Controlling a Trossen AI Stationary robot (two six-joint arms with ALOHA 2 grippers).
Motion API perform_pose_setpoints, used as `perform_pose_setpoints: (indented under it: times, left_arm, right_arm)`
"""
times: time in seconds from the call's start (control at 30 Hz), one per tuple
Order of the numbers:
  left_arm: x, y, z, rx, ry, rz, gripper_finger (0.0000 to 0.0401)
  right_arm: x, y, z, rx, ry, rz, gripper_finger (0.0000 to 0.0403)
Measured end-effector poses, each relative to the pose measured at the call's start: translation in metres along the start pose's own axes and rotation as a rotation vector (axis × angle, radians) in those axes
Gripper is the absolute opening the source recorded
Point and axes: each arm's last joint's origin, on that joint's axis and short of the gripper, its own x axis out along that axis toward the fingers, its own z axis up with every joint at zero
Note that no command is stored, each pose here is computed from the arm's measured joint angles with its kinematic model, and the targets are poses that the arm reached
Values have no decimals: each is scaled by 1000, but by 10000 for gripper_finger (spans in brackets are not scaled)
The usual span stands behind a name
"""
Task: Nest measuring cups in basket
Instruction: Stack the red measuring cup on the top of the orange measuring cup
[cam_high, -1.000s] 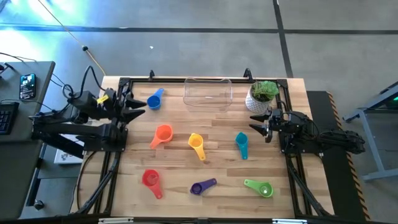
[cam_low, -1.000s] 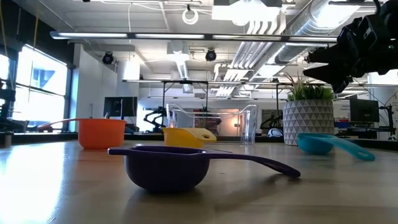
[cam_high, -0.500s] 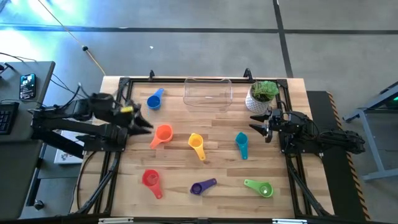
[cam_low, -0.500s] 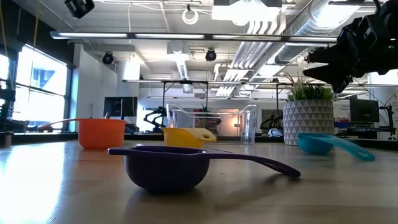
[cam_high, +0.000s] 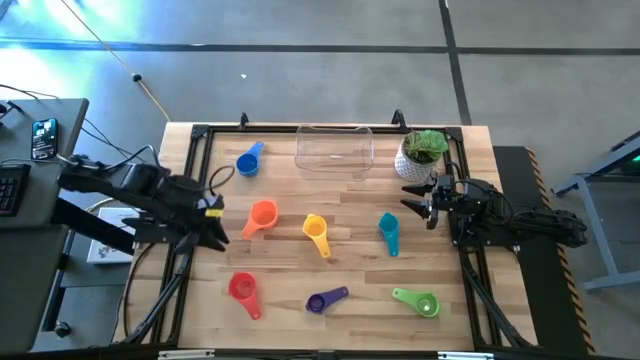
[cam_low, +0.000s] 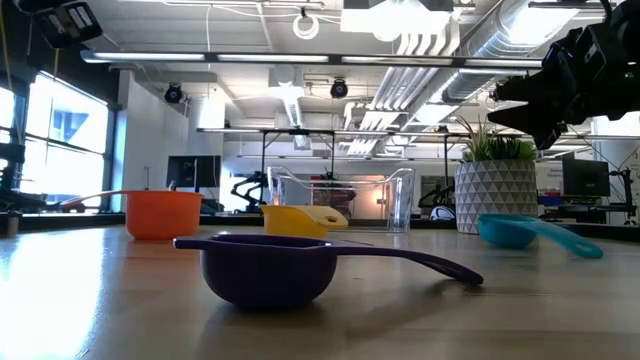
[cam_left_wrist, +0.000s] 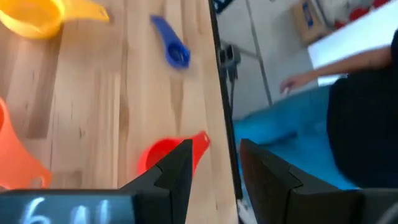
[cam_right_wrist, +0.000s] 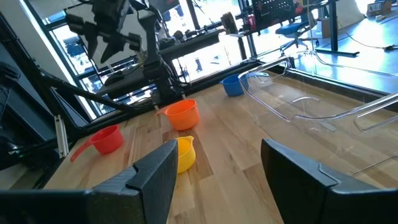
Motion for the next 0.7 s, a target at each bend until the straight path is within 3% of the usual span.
perform_pose_setpoints:
  times: [0.3,0.53,0.7]
  left_arm:
    - [25,-3,-9,22,195,100,122]
    - [59,-1,-6,32,278,250,122]
    - [85,0,-1,33,302,266,122]
  right_arm:
    - [0,0,0,0,0,0,222]
    - [0,0,0,0,0,0,222]
    - [0,0,0,0,0,0,222]
